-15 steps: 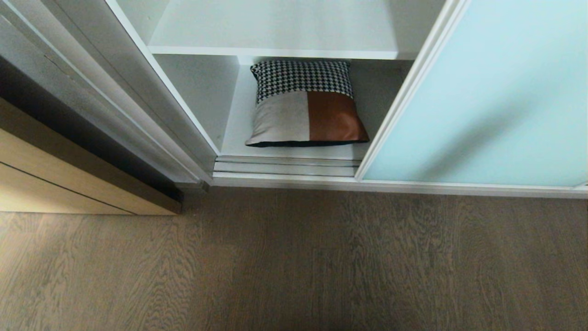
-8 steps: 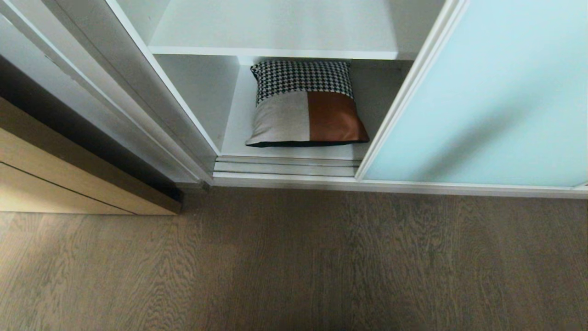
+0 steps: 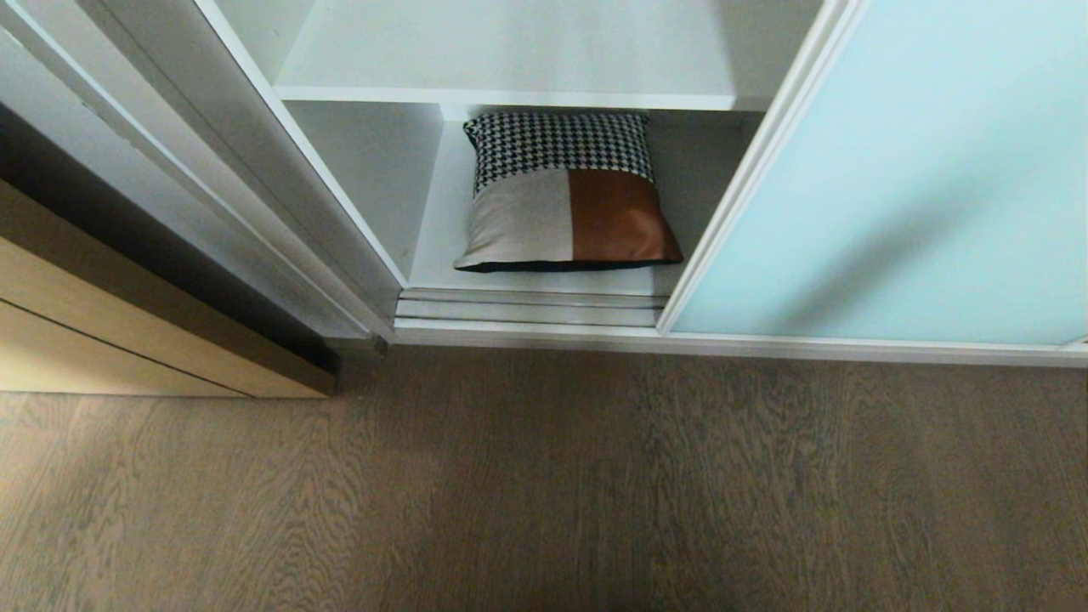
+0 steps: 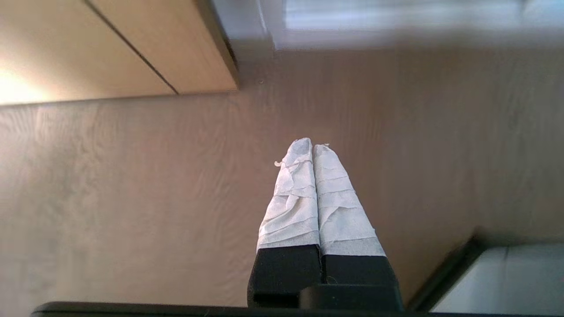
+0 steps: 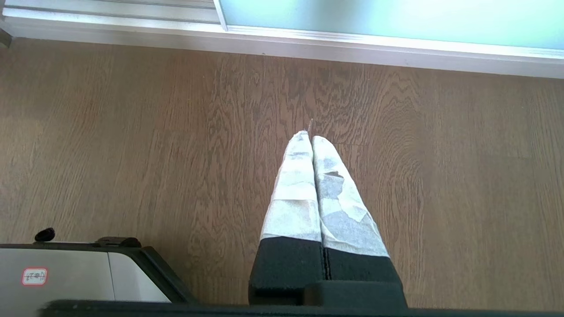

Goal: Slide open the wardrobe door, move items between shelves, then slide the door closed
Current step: Open the door

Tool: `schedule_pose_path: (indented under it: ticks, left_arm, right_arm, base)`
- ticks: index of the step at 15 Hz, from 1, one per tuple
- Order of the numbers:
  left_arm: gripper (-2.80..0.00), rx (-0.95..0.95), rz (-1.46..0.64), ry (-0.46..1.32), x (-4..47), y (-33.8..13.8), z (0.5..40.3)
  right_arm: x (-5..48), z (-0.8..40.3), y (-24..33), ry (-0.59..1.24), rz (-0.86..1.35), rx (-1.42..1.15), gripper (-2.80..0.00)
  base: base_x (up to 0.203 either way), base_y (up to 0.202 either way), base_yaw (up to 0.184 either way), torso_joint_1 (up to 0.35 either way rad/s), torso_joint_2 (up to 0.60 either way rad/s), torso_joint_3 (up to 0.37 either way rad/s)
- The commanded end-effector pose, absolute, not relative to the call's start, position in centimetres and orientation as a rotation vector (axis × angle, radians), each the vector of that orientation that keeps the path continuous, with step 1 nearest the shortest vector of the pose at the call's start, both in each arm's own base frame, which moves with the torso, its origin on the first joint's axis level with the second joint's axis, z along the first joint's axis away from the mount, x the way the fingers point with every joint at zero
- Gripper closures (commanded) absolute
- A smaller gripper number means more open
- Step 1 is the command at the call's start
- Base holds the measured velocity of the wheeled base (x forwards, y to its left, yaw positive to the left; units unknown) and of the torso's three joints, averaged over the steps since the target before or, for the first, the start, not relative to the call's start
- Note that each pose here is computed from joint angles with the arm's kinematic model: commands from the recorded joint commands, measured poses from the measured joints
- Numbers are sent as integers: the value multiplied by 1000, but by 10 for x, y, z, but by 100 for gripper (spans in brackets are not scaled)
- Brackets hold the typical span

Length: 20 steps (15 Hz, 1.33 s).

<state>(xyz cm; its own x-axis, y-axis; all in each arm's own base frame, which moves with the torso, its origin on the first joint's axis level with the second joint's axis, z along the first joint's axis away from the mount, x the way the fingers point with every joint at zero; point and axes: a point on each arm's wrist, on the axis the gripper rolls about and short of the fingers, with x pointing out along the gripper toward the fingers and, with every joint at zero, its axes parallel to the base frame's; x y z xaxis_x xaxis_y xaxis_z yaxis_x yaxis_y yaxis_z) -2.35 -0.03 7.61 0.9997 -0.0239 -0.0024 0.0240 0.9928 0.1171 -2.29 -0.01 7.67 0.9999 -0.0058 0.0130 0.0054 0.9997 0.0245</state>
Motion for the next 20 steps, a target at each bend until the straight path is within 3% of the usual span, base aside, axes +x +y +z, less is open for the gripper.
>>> schedule_pose_path:
  ticks: [1,16,20]
  left_arm:
    - [0,128,-31,32,-24,0,74]
    - [0,124,-27,7,-23,0,75]
    - [0,124,-27,6,-23,0,75]
  right_arm:
    - [-23,77,0,-12,-6,25,0]
    - [-23,79,0,-26,10,-17,0]
    - [-61,168,4,-319,214,94,0]
  base:
    - [0,0,0,0,0,0]
    - [0,0,0,0,0,0]
    - [0,0,0,0,0,0]
